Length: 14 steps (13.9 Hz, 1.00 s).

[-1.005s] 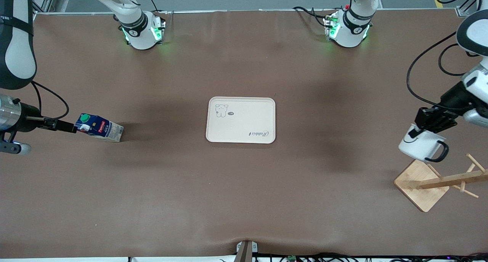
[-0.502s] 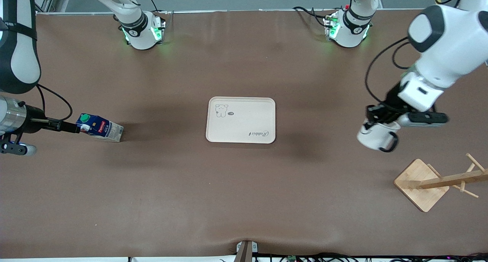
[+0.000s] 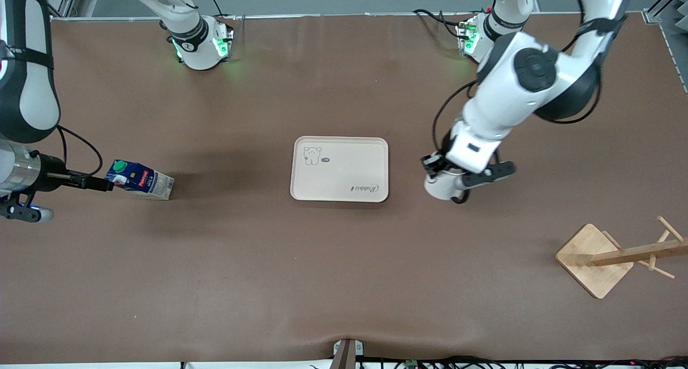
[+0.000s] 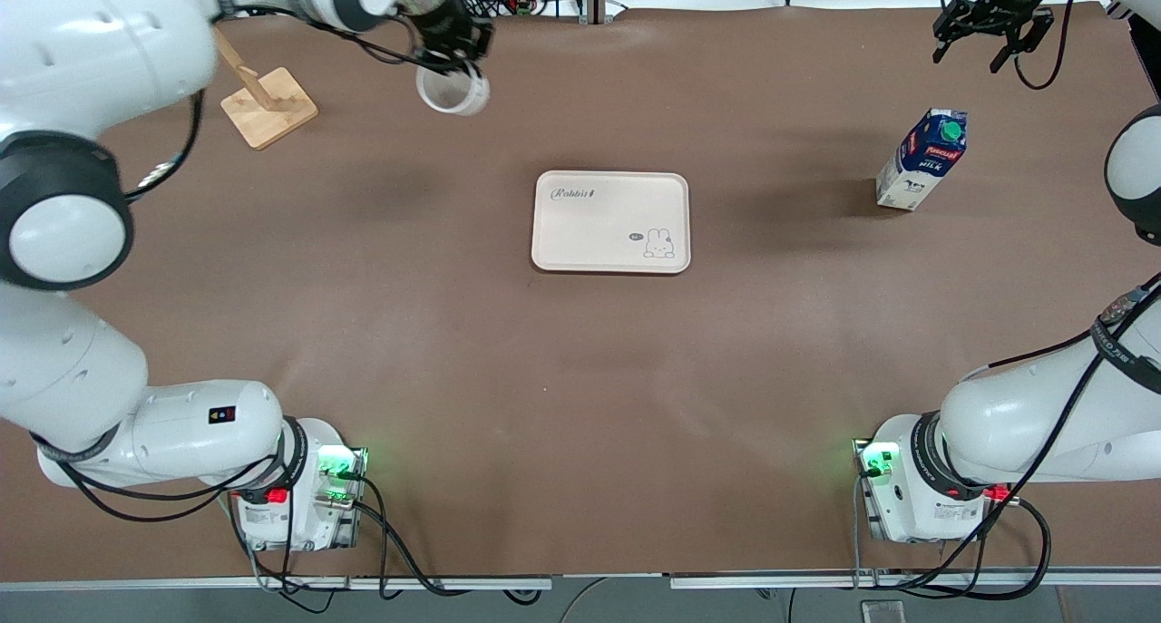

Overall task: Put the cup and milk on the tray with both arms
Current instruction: 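Lift the mug off the wooden tree and carry it toward the tray, then lower the mug onto the tray while the right gripper lifts the milk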

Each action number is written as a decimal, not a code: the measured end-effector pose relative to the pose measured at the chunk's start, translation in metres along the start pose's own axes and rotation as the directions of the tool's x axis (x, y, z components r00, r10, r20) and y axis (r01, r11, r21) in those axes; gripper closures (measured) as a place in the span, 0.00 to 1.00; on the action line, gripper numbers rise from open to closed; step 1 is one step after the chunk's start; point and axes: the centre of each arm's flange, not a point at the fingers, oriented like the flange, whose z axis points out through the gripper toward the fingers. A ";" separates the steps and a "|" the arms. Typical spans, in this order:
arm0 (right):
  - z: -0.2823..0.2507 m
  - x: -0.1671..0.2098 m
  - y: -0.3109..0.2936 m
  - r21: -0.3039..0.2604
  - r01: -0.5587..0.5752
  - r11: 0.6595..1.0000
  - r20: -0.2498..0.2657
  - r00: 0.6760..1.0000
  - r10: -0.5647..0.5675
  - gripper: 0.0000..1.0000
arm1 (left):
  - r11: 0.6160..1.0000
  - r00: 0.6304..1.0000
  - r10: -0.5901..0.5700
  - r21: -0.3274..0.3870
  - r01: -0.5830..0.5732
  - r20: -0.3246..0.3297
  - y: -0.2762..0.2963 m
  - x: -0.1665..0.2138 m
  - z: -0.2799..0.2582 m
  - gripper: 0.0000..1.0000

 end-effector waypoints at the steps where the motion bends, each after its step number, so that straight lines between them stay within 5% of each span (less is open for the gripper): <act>1: 0.014 0.000 0.003 0.000 -0.006 1.000 -0.004 1.000 0.006 0.00 | 1.000 0.999 0.003 0.000 -0.003 0.033 0.013 -0.005 0.012 0.92; 7: 0.065 -0.032 0.012 0.001 -0.017 1.000 0.015 1.000 0.017 0.00 | 0.998 0.977 0.023 0.046 -0.033 0.212 0.071 -0.037 0.072 0.92; 14: 0.090 -0.049 0.019 0.004 -0.004 1.000 -0.004 1.000 0.004 0.04 | 0.975 0.962 0.057 0.192 -0.112 0.268 0.100 -0.081 0.167 0.92</act>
